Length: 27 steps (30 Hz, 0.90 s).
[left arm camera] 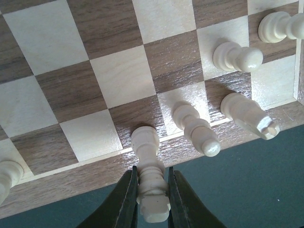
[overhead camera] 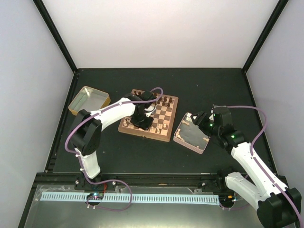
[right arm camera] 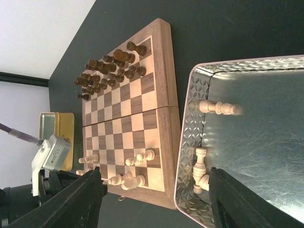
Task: Set up the chess pieces on the board
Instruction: Place the chess piece on the chessboard.
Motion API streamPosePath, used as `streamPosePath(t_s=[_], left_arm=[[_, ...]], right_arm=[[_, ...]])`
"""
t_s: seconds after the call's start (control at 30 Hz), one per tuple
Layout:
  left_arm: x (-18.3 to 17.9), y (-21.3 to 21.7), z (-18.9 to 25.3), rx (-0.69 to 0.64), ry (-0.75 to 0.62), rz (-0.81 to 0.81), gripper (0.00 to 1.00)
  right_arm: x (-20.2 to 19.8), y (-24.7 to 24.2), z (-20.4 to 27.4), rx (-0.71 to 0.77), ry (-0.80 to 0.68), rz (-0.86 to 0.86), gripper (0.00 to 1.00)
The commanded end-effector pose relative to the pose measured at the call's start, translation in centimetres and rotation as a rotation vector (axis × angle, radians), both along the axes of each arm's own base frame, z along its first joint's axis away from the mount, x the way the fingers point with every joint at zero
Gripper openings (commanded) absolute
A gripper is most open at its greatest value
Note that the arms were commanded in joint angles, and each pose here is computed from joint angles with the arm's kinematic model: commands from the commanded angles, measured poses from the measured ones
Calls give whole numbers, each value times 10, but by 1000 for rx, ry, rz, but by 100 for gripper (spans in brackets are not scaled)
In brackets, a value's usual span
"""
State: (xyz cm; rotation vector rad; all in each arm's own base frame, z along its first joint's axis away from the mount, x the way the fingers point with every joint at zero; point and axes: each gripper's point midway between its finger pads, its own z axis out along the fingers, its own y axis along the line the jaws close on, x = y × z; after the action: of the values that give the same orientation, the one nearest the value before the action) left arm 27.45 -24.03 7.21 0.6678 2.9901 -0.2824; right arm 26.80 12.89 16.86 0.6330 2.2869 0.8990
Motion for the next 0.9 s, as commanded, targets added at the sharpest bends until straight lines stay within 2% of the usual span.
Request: streamPosePath(t_s=[0.0,0.17,0.5,0.73,0.87], left_arm=[[9,-6,4,-22,-2,-7,10],[12,-3,1,-7,-11,-2,12],[15,-2,2,-1,-24,5,28],[23,-4,22,-29,-76,24,39],[29,-2,49,-68,-157,50,45]], right_arm=[[3,-2,-1,-18,-14,-2,62],[2,-3,-2,-28,-10,-1,62],[0,-5,-5,-38,-4,-2,62],[3,-6,-18,-103,10,28,62],[8,-9,-37,-190,35,66,61]])
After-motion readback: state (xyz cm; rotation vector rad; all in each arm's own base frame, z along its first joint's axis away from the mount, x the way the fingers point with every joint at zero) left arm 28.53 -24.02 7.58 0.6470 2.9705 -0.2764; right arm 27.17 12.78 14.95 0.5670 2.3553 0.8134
